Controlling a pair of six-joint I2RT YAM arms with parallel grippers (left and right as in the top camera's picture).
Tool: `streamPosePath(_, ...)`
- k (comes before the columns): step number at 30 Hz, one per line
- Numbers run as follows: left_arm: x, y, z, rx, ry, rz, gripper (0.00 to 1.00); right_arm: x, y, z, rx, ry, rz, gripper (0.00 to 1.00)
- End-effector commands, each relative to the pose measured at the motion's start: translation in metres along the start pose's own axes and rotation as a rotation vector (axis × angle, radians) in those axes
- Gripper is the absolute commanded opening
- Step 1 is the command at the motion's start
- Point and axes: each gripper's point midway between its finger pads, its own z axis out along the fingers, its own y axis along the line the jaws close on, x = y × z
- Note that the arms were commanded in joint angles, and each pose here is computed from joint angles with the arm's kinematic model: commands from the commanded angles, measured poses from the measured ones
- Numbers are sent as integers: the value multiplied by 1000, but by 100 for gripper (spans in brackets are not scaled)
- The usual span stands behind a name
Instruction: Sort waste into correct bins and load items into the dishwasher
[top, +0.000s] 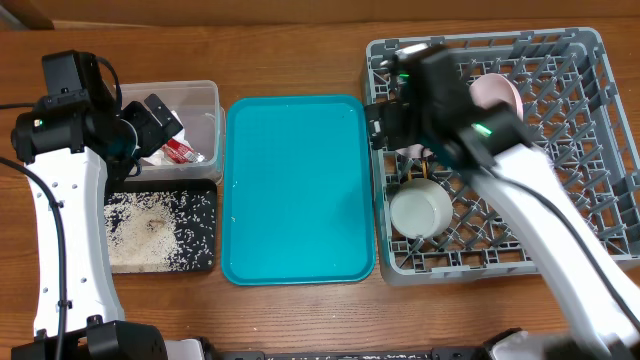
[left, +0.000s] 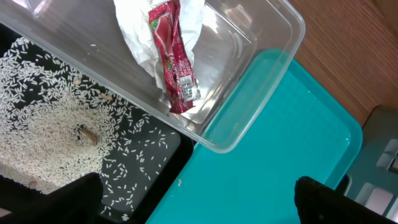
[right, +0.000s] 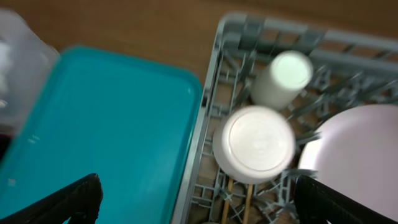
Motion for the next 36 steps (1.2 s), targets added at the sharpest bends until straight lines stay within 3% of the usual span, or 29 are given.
streamPosePath(1,-3,-4,-9,16,-28,-4,100,-30,-17,-86,18,-227,37,100)
streamPosePath(10,-3,-4,-9,16,-28,-4,100,-9,-55,-245,28,-596,124,100)
streamPosePath(15,-3,-4,-9,16,-28,-4,100,43,-81,-273,105,-686,187,100)
streamPosePath(22,-3,-4,-9,16,-28,-4,100,103,-96,-228,146,-717,307,100)
streamPosePath(29,-3,-4,-9,16,-28,-4,100,130,-113,-155,92,-828,595,100)
streamPosePath(36,-3,-4,-9,16,-28,-4,100,141,-107,-102,-23,-983,573,100)
